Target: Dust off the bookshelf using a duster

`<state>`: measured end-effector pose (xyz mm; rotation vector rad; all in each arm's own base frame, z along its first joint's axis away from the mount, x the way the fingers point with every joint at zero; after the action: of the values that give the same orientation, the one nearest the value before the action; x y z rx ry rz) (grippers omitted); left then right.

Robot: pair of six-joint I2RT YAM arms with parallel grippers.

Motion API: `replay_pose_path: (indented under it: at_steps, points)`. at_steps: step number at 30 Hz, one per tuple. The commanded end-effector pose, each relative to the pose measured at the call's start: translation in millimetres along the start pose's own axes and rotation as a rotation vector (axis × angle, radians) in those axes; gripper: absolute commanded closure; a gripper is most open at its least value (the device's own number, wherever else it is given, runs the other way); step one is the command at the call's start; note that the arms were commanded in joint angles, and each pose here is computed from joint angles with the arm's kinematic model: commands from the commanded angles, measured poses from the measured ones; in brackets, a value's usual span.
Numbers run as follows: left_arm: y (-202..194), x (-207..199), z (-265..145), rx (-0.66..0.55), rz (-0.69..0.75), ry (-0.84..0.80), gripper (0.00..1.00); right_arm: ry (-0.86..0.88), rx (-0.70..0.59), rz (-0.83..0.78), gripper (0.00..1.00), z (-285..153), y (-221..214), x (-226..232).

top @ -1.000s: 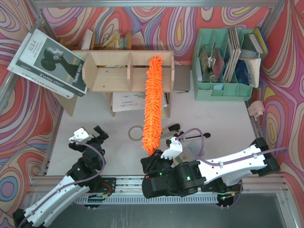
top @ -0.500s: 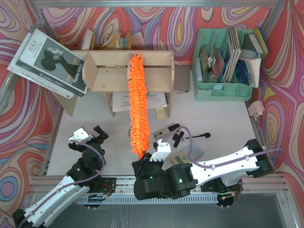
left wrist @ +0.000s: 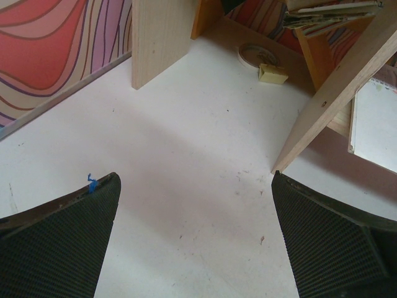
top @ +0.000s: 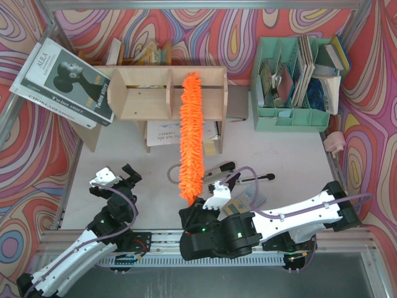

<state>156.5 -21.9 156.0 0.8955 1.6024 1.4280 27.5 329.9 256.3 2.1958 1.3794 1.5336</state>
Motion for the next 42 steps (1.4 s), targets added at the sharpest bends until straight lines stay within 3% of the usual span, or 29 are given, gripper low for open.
replay_pose_path:
  at_steps: [1,5,15,26,36,42]
  points:
    - [-2,3,0,-0.004,-0.005,0.02,0.01,0.119,-0.01,-0.086,1.0,1,-8,37]
    - [-2,3,0,-0.004,-0.005,0.022,0.02,0.092,-0.026,-0.091,1.0,2,-7,35]
    - [-1,3,1,-0.004,-0.004,0.021,0.02,0.011,-0.097,0.086,1.0,-5,27,-9]
    - [-1,2,1,-0.003,-0.004,0.022,0.01,0.082,-0.054,-0.059,1.0,0,4,27]
    - [-2,2,0,-0.002,-0.006,0.013,0.02,0.151,-0.129,-0.002,1.0,-20,32,19]
    - [-2,1,1,0.0,-0.002,0.013,0.01,0.253,-0.184,-0.113,1.0,-41,22,44]
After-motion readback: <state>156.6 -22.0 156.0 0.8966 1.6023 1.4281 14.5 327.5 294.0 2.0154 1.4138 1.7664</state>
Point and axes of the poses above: each gripper's point midway between its finger pads, its own z axis out along the fingers, its own x axis along the line the jaws close on, y = z × x, the point moved 7 cm from there along -z, back along the fingers, and after that the axes turned 7 degrees about z, right-handed, at the moved point
